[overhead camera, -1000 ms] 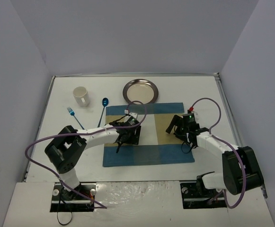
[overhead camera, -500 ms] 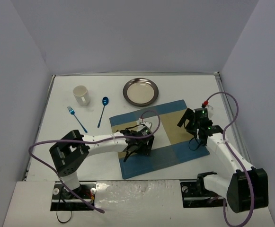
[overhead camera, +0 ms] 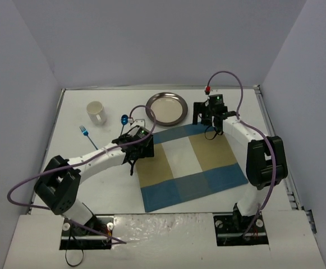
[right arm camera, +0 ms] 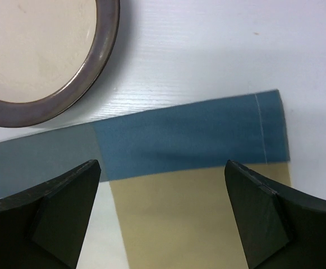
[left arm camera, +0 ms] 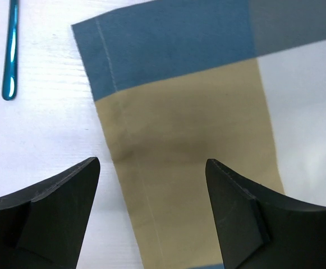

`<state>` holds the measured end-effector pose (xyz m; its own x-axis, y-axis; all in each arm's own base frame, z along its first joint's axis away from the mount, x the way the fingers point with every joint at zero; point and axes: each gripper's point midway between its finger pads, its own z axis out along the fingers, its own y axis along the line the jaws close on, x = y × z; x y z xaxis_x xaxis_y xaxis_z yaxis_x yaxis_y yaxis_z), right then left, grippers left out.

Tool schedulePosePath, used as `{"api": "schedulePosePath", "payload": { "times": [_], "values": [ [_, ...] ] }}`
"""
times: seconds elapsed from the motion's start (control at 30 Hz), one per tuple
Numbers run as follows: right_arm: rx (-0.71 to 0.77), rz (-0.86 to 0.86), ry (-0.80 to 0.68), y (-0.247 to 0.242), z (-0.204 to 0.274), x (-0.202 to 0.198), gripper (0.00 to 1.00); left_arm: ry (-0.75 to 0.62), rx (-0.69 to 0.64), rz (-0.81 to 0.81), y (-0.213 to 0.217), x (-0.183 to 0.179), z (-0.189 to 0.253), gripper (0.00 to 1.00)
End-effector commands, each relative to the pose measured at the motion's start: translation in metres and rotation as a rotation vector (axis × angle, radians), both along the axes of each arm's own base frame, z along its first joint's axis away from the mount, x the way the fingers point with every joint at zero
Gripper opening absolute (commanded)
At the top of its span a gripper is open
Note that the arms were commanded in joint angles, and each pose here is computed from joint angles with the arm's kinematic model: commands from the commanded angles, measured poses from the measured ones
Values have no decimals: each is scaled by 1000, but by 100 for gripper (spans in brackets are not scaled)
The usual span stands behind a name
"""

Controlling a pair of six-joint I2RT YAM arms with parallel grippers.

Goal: Set the dinner table for one person

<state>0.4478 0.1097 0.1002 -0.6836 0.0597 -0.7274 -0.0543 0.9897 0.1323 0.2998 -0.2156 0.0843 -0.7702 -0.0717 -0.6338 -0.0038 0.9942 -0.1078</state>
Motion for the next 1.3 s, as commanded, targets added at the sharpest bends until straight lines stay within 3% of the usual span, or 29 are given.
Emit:
{"api": "schedulePosePath", "payload": {
  "times": [0.0,0.33,0.7,1.0,1.27],
  "values": [
    [-85,209,-115,20,7,33,89,-116,-35,40,4,36,15,73],
    [-180,228,-23,8,-51,42,89,-50,-15,22,-5,70,-24,73],
    [-244,-16,223,-50,-110,-15,90,60,-1,-38,-32,55,-58,73],
    [-217,-267,272,-112,-106,-49,90,72,-4,-93,-73,35,-62,72],
    [-230,-422,259,-168,-92,-59,91,48,-22,-122,-103,56,-56,72]
  ]
}}
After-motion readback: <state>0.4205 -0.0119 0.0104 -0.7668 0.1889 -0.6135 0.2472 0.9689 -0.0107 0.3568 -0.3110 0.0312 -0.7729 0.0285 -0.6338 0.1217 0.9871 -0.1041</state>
